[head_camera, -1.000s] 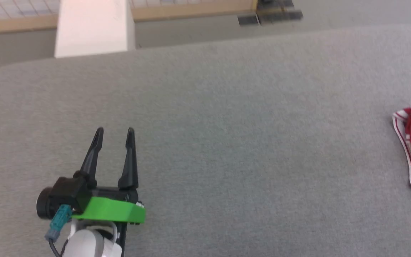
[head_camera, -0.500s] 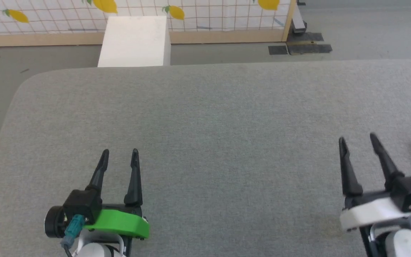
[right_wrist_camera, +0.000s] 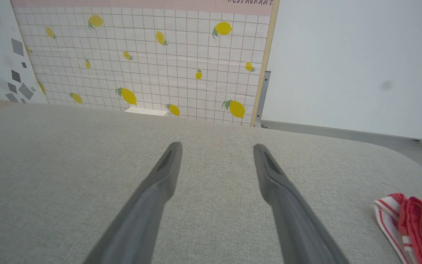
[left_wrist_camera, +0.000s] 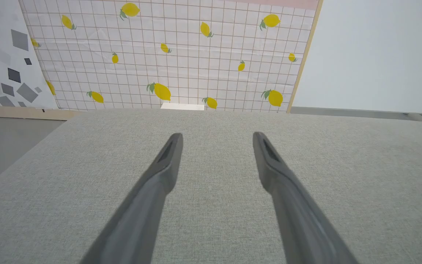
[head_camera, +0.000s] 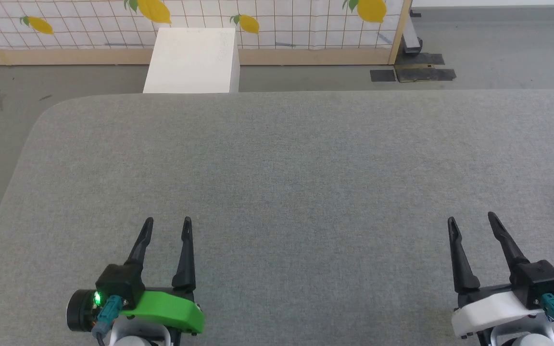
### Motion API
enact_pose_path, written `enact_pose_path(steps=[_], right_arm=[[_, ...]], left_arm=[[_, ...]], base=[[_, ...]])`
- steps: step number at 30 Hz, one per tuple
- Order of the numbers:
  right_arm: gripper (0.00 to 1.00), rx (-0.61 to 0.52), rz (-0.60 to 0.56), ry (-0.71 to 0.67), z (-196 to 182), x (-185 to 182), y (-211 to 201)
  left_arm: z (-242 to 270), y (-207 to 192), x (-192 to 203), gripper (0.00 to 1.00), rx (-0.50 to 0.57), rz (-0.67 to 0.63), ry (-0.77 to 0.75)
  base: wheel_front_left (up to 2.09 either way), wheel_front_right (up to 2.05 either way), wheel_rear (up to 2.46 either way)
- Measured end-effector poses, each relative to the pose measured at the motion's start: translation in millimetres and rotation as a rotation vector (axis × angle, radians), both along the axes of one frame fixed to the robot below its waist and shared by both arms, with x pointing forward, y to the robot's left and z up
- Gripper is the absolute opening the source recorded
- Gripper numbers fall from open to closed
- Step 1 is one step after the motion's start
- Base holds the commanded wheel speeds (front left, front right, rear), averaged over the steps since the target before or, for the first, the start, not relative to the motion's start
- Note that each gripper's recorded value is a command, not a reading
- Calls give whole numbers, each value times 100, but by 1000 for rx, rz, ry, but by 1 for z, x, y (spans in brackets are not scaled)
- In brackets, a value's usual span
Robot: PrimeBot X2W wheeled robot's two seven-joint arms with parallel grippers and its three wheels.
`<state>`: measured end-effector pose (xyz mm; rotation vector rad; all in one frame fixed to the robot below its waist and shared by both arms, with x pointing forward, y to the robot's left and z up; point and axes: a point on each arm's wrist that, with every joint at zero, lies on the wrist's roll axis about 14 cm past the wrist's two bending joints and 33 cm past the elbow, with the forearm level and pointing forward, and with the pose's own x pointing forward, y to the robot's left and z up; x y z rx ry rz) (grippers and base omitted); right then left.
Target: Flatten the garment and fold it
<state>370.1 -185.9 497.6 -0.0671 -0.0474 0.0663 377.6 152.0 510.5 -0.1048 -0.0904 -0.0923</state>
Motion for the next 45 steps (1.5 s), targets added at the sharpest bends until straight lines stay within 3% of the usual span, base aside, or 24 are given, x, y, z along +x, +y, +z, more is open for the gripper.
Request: enact_pose_path(steps=[10, 11, 45], right_arm=[[100, 18, -3, -4, 1, -1, 0], [0, 18, -3, -4, 1, 0, 0], [0, 14, 9, 19, 5, -1, 4]], left_arm=[[0, 0, 1, 100, -3, 3, 0], [0, 0, 1, 0, -5, 5, -1], [4, 3, 1, 0, 21, 12, 23]], base=[[0, 0, 0], [0, 0, 0], [0, 0, 0]])
